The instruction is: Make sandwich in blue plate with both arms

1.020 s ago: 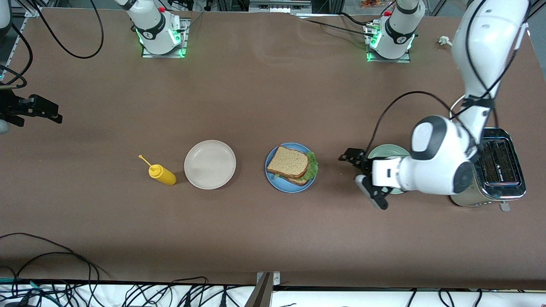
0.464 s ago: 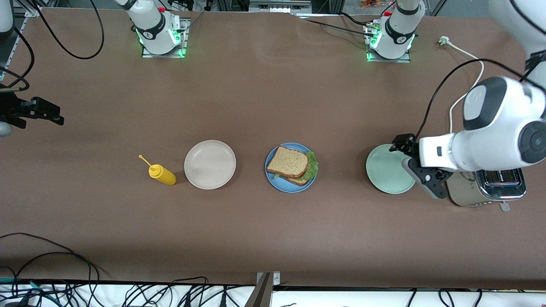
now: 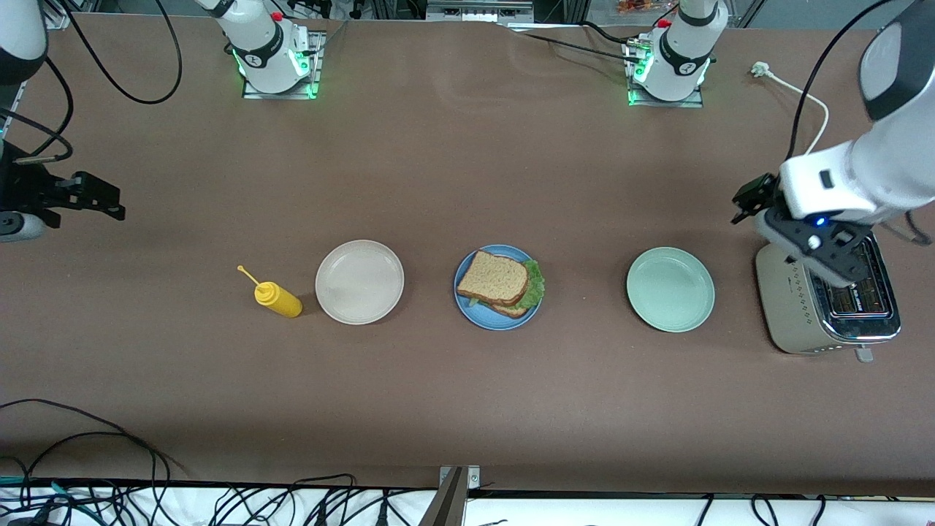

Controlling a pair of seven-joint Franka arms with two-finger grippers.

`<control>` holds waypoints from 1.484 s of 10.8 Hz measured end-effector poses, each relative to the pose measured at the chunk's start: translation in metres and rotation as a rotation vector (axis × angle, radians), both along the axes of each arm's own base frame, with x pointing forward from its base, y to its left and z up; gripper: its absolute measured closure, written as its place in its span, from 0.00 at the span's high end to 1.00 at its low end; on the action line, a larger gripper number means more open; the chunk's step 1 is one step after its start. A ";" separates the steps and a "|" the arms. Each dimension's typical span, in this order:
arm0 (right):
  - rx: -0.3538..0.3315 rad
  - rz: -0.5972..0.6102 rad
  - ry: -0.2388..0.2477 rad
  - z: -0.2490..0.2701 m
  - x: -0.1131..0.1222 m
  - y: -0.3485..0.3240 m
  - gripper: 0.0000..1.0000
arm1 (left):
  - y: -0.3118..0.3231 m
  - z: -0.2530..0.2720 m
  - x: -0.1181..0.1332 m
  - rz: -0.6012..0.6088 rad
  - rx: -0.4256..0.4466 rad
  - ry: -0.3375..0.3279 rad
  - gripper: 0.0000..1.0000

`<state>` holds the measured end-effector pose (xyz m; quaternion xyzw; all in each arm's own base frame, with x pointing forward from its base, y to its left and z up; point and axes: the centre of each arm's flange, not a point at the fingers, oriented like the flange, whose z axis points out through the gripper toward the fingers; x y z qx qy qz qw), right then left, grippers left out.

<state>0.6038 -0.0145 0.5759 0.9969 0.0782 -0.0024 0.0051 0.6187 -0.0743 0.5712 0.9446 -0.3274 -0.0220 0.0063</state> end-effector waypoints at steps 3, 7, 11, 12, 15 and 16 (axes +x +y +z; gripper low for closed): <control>0.000 0.011 -0.009 0.005 -0.001 0.011 1.00 | 0.027 0.045 -0.031 0.068 0.033 -0.064 1.00; -0.002 -0.006 -0.011 0.007 -0.002 0.001 1.00 | 0.020 0.041 -0.067 0.247 0.034 -0.035 1.00; -0.002 -0.006 -0.011 0.008 -0.002 0.001 1.00 | 0.043 0.043 -0.071 0.309 0.034 -0.032 1.00; -0.002 -0.006 -0.011 0.008 -0.002 0.001 1.00 | 0.043 0.043 -0.073 0.309 0.037 -0.018 1.00; -0.002 -0.009 -0.011 0.008 -0.002 -0.001 1.00 | 0.038 0.042 -0.075 0.356 0.042 -0.007 1.00; -0.003 -0.014 -0.011 0.008 -0.003 -0.004 1.00 | 0.039 0.042 -0.075 0.384 0.044 -0.006 1.00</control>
